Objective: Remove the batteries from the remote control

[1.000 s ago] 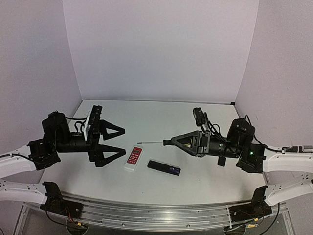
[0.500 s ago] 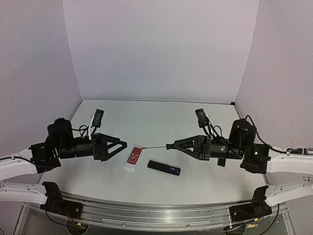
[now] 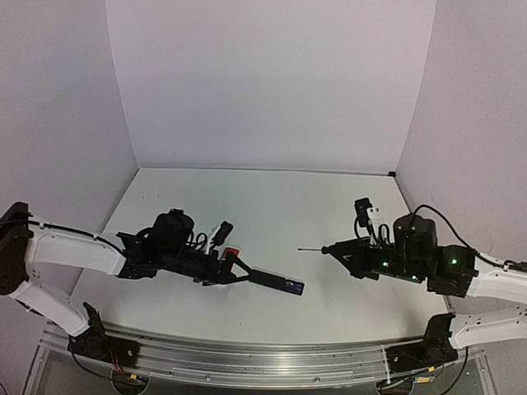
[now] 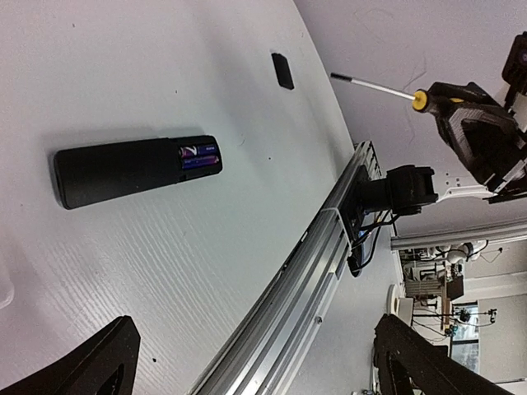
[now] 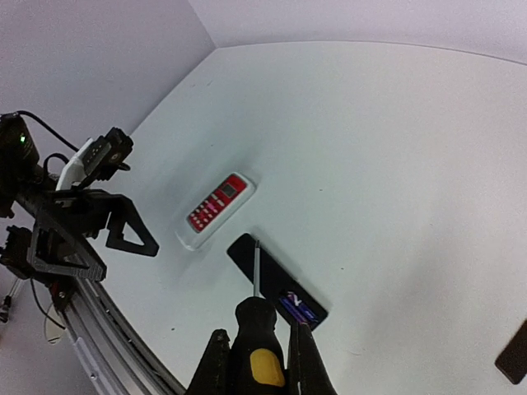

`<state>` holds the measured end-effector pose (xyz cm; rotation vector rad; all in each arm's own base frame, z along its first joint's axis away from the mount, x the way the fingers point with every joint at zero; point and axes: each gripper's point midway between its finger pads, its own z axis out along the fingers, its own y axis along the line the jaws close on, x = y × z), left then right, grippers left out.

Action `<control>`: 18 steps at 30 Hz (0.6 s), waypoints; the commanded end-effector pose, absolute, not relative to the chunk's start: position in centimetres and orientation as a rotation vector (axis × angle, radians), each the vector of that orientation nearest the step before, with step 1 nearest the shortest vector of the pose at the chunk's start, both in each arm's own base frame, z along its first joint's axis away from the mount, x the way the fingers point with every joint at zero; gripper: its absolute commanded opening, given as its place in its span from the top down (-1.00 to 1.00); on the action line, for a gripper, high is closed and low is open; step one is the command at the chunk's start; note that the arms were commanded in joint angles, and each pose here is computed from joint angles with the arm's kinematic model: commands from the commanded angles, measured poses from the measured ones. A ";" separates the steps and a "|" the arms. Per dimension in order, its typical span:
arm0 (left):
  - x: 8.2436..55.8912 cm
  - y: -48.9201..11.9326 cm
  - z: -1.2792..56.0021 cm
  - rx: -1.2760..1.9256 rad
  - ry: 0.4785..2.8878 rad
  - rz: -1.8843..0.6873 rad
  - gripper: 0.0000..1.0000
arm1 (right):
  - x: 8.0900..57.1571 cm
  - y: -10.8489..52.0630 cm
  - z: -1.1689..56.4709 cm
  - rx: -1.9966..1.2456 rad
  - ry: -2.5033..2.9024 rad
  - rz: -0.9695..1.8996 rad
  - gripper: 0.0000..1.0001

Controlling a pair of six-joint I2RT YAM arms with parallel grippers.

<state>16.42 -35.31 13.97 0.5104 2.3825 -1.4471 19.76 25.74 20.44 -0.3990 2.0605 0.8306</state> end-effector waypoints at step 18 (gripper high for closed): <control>23.4 -41.5 3.4 0.325 2.645 -1.129 -0.99 | 20.4 21.6 18.6 -0.310 2.099 0.622 1.00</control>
